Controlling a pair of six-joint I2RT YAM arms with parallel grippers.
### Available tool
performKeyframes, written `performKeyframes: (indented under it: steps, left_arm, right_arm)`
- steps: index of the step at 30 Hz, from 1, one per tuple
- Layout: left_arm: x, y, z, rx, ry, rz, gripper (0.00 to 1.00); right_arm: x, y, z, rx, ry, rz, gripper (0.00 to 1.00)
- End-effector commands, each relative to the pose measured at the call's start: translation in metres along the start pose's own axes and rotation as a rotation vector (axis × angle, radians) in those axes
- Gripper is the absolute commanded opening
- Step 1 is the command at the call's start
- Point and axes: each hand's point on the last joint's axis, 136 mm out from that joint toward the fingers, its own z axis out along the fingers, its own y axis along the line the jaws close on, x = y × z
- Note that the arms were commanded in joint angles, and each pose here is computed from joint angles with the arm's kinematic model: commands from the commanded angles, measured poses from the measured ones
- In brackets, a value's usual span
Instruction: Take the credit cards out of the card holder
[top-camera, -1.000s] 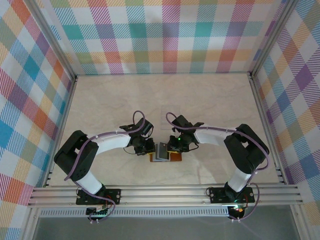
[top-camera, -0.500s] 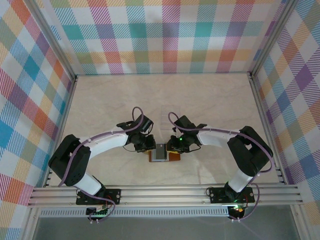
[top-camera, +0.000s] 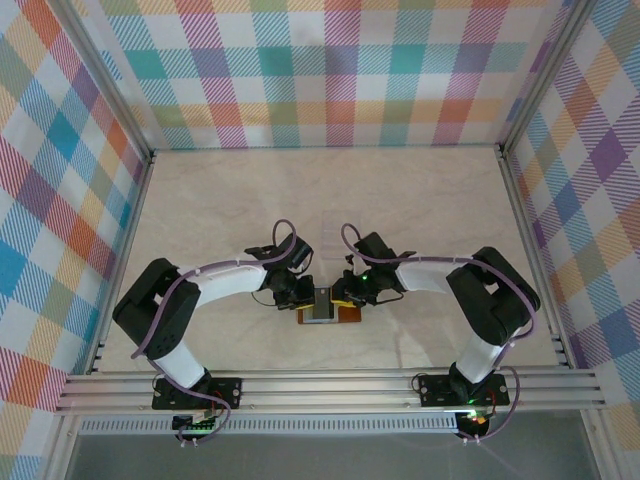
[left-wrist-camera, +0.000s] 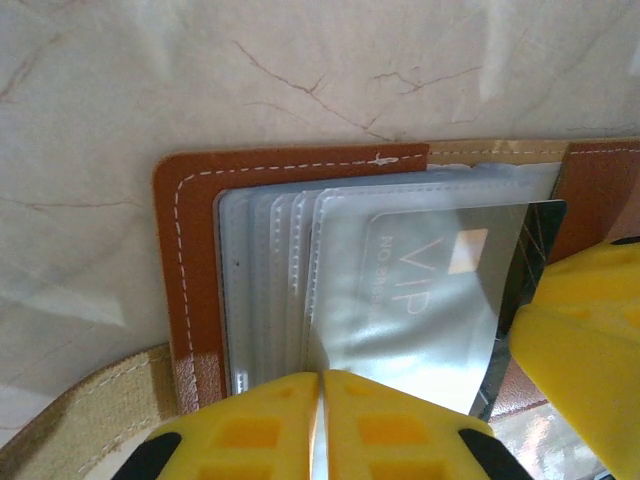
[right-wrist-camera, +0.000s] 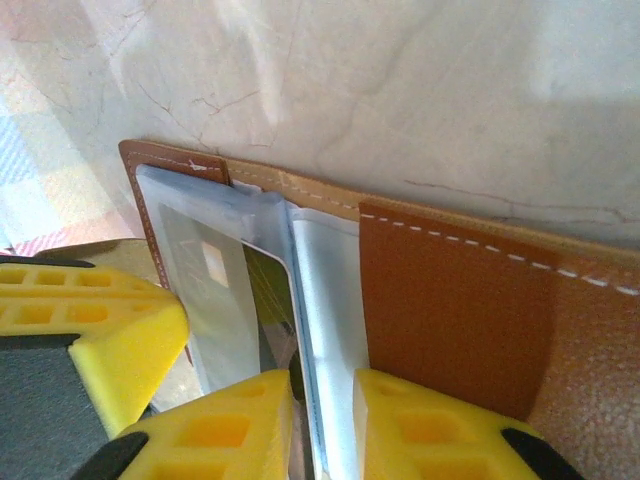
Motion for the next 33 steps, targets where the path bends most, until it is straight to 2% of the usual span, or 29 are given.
performKeyframes:
  steps: [1, 5, 15, 23, 33]
  left_arm:
    - [0.012, 0.022, 0.013, -0.083, 0.047, -0.002, 0.12]
    - [0.013, 0.024, 0.014, -0.092, 0.052, -0.003, 0.12]
    - [0.013, 0.026, 0.016, -0.095, 0.054, -0.007, 0.12]
    - [0.012, 0.032, 0.012, -0.134, 0.041, -0.002, 0.11]
    - [0.012, 0.034, 0.01, -0.146, 0.035, -0.004, 0.12]
  right_arm:
    - [0.003, 0.004, 0.003, -0.066, 0.017, 0.002, 0.23]
    - [0.003, 0.011, 0.004, -0.138, 0.018, 0.001, 0.21]
    - [0.005, 0.004, 0.016, -0.164, 0.047, 0.032, 0.21]
    - [0.001, -0.011, 0.002, -0.079, -0.026, 0.04, 0.13]
    - [-0.003, -0.023, -0.015, -0.027, -0.063, 0.05, 0.12]
